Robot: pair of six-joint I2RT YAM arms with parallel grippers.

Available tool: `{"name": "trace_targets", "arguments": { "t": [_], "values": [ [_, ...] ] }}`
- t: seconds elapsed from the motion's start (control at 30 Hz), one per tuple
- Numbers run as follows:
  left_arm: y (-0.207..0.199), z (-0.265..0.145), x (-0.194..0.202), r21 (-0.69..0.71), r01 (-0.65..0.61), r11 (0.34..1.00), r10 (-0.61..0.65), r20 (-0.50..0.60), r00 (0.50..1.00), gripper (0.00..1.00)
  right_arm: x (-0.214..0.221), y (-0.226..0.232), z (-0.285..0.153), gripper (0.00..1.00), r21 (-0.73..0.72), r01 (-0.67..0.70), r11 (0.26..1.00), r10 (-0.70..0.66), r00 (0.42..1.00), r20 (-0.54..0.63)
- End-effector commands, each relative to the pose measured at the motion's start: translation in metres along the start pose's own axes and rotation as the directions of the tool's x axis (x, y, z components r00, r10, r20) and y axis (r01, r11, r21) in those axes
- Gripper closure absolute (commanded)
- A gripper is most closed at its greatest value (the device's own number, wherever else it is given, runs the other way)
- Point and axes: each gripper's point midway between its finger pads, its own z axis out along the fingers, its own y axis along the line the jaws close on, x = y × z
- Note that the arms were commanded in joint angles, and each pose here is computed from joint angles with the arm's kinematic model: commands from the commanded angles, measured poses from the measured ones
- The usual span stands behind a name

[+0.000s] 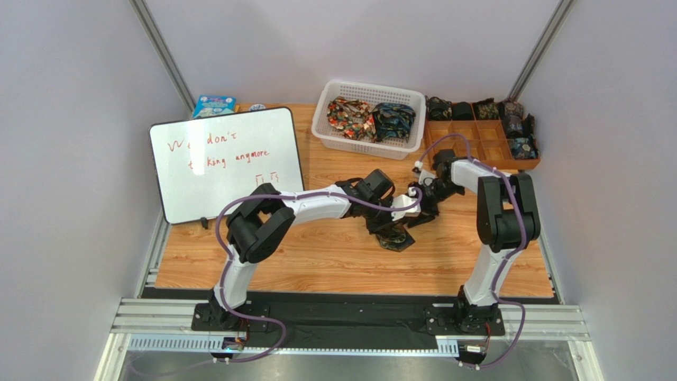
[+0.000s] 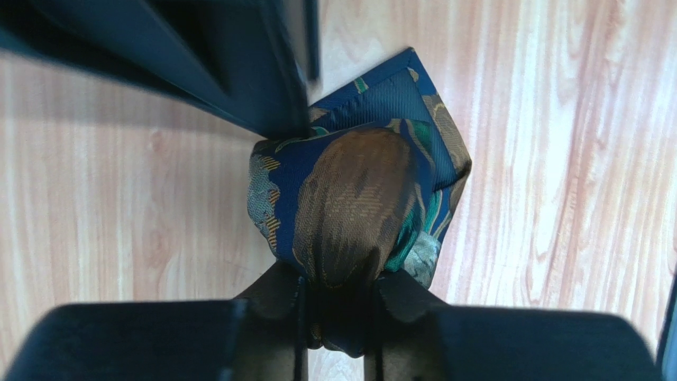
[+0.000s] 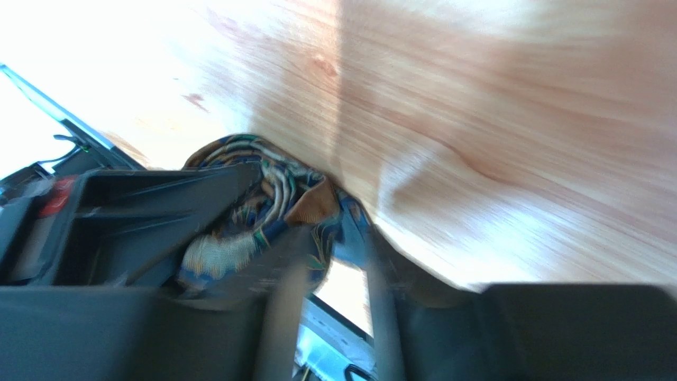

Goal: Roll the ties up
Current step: Roll the tie at the center of the board.

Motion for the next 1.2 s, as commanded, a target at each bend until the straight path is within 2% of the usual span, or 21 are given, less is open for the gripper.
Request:
{"name": "trace_targets", "arguments": {
  "t": [0.0,0.07,0.1,0.23,0.4,0.57,0.7,0.93,1.07,1.17],
  "values": [
    [0.0,-0.001,0.031,-0.081,0.057,0.995,-0.064,-0.086,0.994,0.92,-0.011,0.01,-0.05,0.49,-0.033,0.018,0.999,-0.014,0.993,0.119],
    [0.003,-0.001,0.033,-0.1,0.069,0.993,-0.078,-0.086,0.993,0.94,-0.002,0.0,-0.062,0.34,-0.033,-0.037,0.999,0.041,0.991,0.125],
    [0.003,0.0,0.034,-0.102,0.077,0.992,-0.086,-0.088,0.992,0.95,0.008,-0.003,-0.058,0.32,-0.045,-0.064,0.997,0.069,0.993,0.098],
    [0.0,0.002,0.037,-0.087,0.064,0.994,-0.071,-0.082,0.994,0.99,0.026,-0.006,-0.037,0.28,-0.105,-0.1,0.989,0.103,0.994,0.03],
    [-0.003,0.001,0.04,-0.072,0.047,0.996,-0.053,-0.093,0.994,1.0,0.026,-0.008,-0.012,0.25,-0.15,-0.173,0.974,0.174,0.985,-0.008],
    [-0.005,0.002,0.044,-0.061,0.046,0.997,-0.052,-0.097,0.994,1.0,0.02,-0.014,0.005,0.23,-0.174,-0.222,0.959,0.223,0.975,-0.013],
    [-0.007,0.003,0.044,-0.048,0.039,0.998,-0.044,-0.097,0.994,1.0,0.014,-0.007,0.014,0.23,-0.265,-0.262,0.928,0.269,0.963,-0.01],
    [-0.01,0.003,0.046,-0.034,0.035,0.999,-0.038,-0.101,0.994,1.0,-0.005,0.002,0.011,0.22,-0.328,-0.215,0.92,0.258,0.962,0.092],
    [-0.01,0.003,0.046,-0.035,0.036,0.999,-0.039,-0.105,0.994,1.0,-0.005,-0.014,0.001,0.16,-0.269,-0.248,0.931,0.296,0.943,0.154],
    [-0.011,0.002,0.049,-0.031,0.043,0.999,-0.046,-0.108,0.993,1.0,-0.007,-0.031,-0.018,0.12,-0.196,-0.238,0.951,0.287,0.916,0.281]
  ]
}}
